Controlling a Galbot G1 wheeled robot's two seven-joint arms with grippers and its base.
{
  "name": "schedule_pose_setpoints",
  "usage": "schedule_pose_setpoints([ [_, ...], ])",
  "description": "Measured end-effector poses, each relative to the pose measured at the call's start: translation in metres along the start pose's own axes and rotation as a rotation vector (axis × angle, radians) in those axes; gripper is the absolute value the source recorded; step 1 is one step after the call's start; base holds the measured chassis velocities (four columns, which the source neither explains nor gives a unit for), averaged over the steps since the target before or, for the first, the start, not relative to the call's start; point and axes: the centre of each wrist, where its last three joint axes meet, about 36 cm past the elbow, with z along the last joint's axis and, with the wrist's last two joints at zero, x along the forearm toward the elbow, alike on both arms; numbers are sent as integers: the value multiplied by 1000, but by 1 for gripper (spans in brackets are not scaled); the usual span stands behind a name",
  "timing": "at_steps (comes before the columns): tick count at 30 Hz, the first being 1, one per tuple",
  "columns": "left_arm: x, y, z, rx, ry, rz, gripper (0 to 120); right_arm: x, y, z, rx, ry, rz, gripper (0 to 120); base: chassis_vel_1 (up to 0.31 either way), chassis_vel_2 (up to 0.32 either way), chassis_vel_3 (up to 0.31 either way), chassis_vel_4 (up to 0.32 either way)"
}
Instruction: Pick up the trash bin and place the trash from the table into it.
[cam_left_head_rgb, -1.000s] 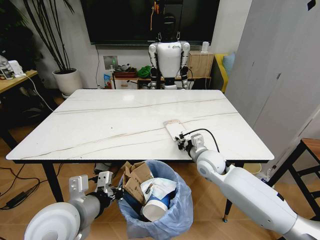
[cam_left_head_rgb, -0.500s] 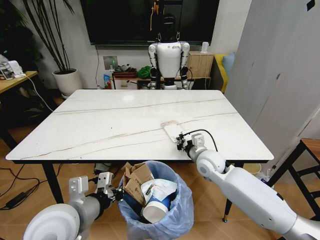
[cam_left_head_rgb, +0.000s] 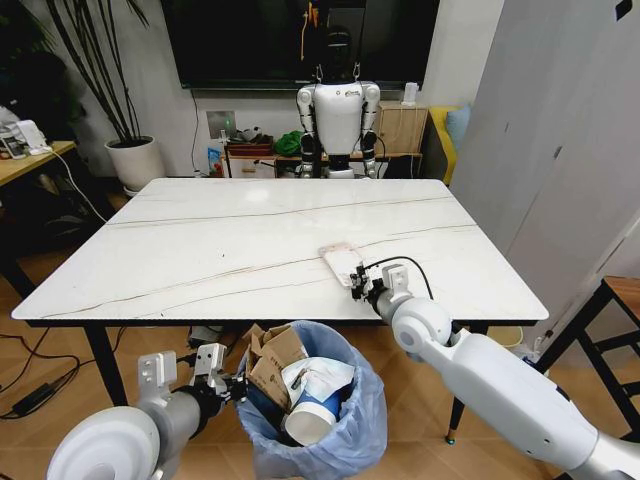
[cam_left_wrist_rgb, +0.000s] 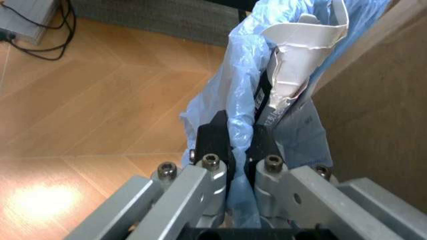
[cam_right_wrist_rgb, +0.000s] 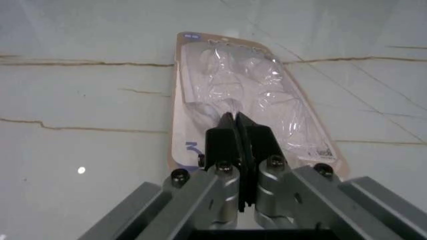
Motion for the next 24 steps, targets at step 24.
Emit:
schedule_pose_setpoints([
  [24, 2, 8, -10, 62, -16, -73, 0, 137, 33, -70, -37, -185, -297, 0, 0, 0, 0, 0],
])
